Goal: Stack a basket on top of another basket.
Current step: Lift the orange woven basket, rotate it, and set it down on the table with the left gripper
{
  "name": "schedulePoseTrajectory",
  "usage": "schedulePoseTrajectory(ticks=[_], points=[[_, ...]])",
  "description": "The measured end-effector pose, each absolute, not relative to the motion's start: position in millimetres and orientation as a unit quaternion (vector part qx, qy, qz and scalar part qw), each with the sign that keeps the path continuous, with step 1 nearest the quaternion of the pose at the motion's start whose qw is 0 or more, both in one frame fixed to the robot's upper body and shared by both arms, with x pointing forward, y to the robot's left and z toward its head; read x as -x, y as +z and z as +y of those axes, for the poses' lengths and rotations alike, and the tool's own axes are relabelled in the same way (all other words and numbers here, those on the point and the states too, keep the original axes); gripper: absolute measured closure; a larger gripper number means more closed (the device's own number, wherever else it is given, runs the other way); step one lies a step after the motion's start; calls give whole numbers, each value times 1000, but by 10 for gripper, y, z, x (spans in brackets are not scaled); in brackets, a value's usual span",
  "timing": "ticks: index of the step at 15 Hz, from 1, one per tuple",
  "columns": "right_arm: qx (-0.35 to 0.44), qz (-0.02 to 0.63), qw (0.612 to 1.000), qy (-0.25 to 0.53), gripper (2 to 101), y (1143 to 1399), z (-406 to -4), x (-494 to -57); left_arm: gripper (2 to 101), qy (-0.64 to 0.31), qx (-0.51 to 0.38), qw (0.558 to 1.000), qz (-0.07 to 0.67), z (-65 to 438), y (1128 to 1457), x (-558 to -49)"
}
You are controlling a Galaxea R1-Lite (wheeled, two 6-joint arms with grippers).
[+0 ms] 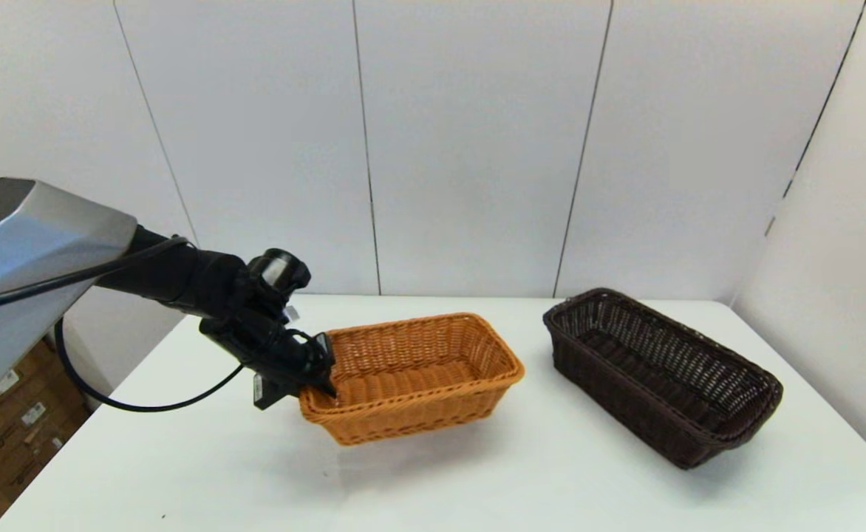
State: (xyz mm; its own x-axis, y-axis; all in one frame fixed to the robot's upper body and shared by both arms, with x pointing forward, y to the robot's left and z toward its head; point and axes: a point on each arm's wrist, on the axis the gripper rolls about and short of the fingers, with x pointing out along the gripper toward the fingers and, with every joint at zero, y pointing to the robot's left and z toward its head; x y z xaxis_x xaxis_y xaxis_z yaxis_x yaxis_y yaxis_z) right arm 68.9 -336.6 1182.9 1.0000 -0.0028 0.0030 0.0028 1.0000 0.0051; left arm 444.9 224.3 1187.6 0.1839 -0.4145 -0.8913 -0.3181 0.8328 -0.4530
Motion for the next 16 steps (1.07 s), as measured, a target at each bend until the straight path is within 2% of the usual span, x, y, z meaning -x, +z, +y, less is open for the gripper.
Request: schedulePoseTrajectory(ticks=[7,16], points=[[-3,-1,1000,-2,43,11829,-3366,-689,881,-85,244,717,647,2058,12038,-4301],[-3,-1,1000,-2,43,11829,-3366,-689,881,-123,186,719,658,1995,12054,-4225]])
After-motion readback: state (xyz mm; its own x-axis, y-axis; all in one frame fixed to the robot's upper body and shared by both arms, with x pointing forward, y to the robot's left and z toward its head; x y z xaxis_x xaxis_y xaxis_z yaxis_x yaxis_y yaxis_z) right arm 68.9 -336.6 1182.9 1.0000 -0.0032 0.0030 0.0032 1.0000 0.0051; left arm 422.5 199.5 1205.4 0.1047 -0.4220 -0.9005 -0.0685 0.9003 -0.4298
